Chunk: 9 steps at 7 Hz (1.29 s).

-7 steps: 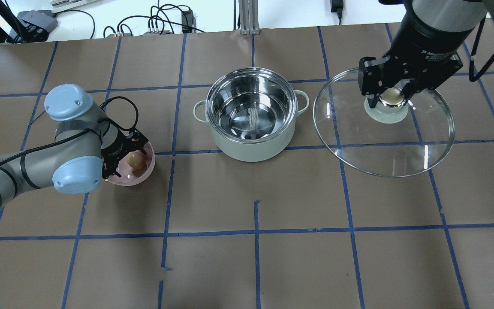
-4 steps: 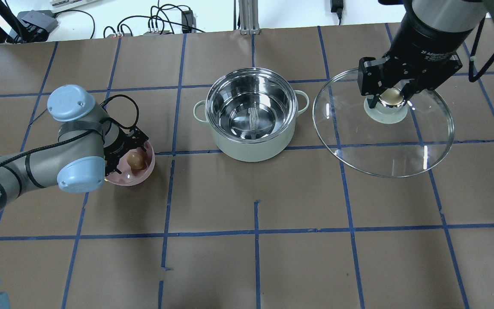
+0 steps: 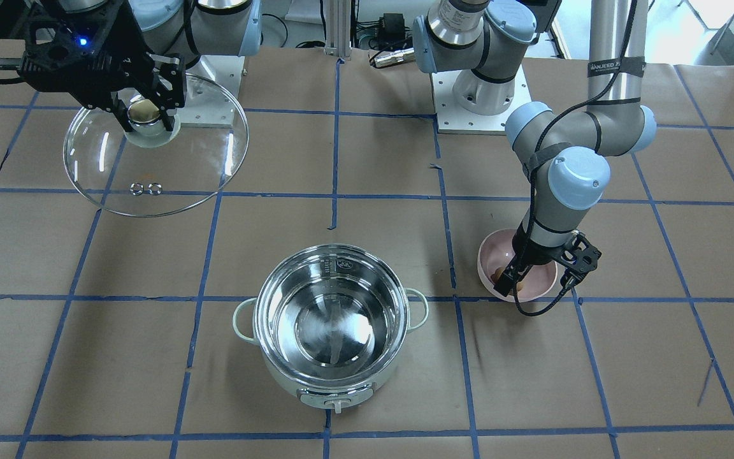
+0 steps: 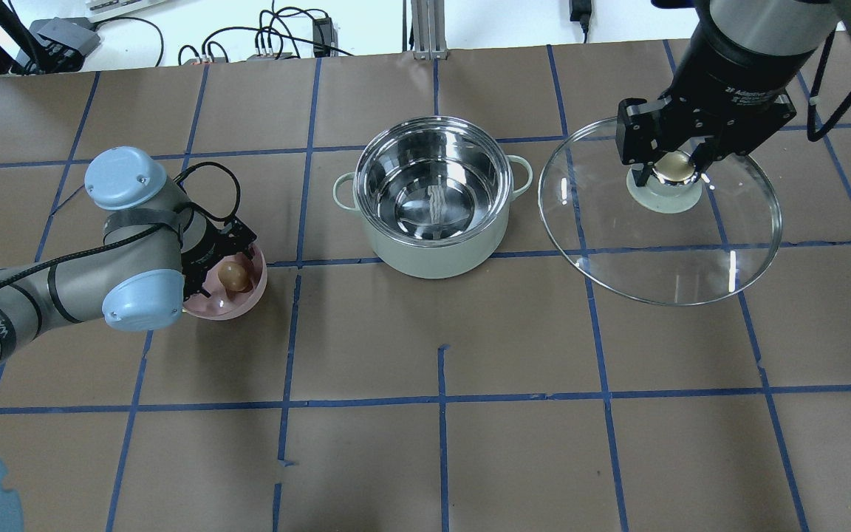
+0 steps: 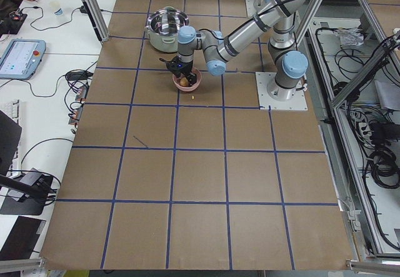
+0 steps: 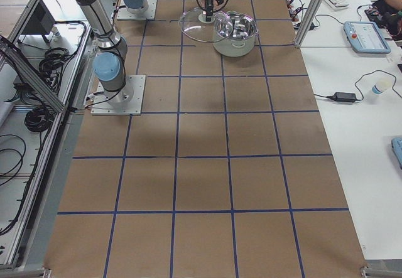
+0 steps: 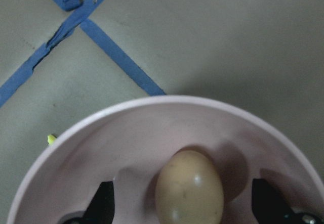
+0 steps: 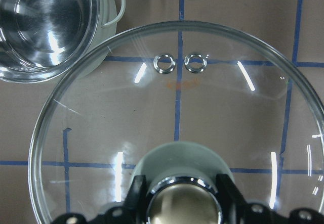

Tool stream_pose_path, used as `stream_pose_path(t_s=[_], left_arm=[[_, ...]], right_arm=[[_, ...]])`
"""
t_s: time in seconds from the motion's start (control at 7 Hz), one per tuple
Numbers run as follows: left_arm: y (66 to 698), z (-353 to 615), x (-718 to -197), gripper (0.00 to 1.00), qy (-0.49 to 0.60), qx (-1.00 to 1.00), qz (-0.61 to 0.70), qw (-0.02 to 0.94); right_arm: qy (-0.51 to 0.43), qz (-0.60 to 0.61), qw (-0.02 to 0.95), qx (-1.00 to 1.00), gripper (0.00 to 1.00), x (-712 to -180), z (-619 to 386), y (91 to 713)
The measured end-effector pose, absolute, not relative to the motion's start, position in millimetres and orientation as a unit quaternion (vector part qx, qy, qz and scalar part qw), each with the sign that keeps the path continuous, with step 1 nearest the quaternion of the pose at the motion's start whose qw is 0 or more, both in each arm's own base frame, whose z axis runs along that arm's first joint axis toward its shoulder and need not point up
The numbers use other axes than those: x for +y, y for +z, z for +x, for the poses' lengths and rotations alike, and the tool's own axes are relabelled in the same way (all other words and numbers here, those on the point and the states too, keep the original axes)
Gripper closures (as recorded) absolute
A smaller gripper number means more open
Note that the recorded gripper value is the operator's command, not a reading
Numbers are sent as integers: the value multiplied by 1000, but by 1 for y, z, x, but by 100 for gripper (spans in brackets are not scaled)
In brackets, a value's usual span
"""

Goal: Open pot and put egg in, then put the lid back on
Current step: 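Grasp the beige egg in the pink bowl with the left gripper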

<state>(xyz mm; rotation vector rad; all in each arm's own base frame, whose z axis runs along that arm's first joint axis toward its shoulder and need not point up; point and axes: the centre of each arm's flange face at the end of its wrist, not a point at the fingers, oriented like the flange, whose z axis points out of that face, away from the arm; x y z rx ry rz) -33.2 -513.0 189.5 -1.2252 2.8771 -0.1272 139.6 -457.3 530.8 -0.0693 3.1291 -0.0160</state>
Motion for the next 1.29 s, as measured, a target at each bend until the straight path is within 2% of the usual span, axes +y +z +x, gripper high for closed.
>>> stream_pose_path(t_s=[0.29,0.43,0.86,1.29], left_arm=[[188,-34,-512,34,-39,919,-392,6],[187,-34,-511,37,-38,919,-392,6],[186,-34,-510,59,-36,919,-392,6],[187,-34,-511,70,-37,919,-391,4]], right_arm=[[-5,-22,8,1000,96,-457,140,531],[-6,-22,9,1000,96,-457,140,531],[-6,-22,10,1000,96,-458,140,531],[-5,-22,11,1000,96,-458,141,530]])
